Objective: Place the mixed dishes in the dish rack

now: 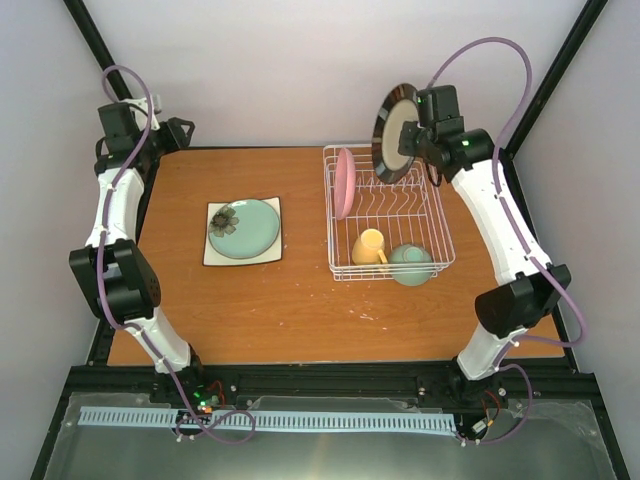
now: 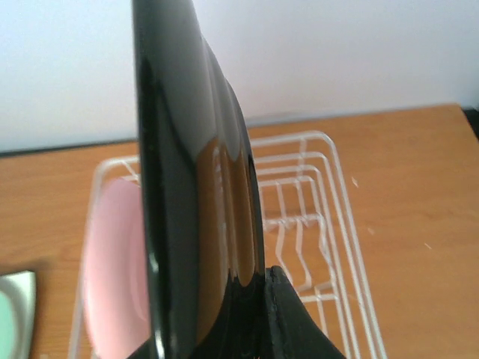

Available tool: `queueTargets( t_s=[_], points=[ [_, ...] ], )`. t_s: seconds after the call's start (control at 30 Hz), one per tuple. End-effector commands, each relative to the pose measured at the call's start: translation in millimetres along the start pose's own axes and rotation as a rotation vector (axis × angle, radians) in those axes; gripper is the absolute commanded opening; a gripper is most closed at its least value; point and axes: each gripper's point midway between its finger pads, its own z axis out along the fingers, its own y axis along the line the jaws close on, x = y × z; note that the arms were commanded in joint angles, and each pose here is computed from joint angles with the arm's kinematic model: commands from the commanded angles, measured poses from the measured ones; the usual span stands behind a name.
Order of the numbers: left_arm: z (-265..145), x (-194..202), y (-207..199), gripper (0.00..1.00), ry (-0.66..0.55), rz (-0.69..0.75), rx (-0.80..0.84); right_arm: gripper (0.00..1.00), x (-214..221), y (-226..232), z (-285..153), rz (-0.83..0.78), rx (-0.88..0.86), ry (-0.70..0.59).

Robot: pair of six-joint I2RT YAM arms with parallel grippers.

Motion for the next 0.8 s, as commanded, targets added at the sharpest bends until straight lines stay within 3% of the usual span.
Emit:
queueTargets(
  t_s=[0.0, 0.27, 0.77],
  points=[
    [-0.5, -5.5, 4.3, 0.53, 0.005, 0.025, -0.032, 0.03, 12.2, -23.8, 4.0, 0.039, 0.146, 0.044],
    [-2.0, 6.9, 10.7, 0.52, 0.035, 0.021, -0.060, 0.03, 49.1, -25.3, 32.6, 0.008, 0.180, 0.190],
    [-2.2, 13.9, 13.5, 0.52, 0.042, 0.018, -0.072, 0.03, 37.8, -11.1, 43.7, -0.014, 0.134, 0.173]
  ],
)
